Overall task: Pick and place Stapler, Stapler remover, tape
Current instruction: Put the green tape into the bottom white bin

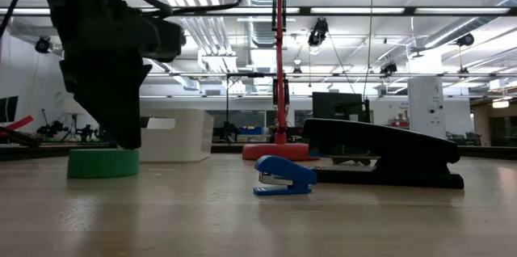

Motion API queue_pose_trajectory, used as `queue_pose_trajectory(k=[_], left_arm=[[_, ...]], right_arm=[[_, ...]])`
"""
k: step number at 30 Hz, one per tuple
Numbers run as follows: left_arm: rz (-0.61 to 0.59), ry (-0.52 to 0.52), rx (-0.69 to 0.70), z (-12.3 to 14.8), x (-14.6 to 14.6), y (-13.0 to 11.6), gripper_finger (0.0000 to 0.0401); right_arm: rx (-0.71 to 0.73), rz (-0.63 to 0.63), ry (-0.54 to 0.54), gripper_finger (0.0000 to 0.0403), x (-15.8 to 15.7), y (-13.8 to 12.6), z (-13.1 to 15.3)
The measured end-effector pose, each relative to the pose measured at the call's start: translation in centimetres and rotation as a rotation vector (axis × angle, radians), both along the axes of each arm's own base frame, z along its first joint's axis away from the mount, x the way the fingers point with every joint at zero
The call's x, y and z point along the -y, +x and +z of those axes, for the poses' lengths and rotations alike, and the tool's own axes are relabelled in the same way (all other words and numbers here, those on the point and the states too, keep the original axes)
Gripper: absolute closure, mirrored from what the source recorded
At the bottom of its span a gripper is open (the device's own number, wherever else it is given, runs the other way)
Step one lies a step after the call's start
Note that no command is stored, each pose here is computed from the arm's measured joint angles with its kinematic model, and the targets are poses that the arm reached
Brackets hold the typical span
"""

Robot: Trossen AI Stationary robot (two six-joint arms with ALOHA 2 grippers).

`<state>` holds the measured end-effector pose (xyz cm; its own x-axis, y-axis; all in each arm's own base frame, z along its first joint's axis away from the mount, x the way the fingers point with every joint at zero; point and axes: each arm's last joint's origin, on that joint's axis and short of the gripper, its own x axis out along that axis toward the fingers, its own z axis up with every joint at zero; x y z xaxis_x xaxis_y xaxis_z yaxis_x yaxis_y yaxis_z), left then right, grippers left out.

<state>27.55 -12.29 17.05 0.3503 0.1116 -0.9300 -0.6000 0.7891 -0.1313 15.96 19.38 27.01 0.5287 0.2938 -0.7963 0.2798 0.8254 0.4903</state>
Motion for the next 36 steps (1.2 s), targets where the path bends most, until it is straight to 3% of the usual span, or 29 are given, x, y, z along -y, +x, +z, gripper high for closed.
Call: queue_pose_trajectory(k=[19,27,36], left_arm=[[-0.158,-0.040,0.042,2.1,3.2,0.0,0.0220],[-0.080,-0.015,-0.050,0.7,3.0,-1.6,0.0220],[-0.121,0.006,-0.016,-1.2,2.5,-1.9,0.0220]], right_arm=[[0.021,0.007,-0.025,0.0326,0.0,0.1,0.0],[0.029,0.021,-0.039,0.0326,0.0,0.1,0.0],[0.054,0.011,-0.063,0.0326,0.1,0.1,0.0]])
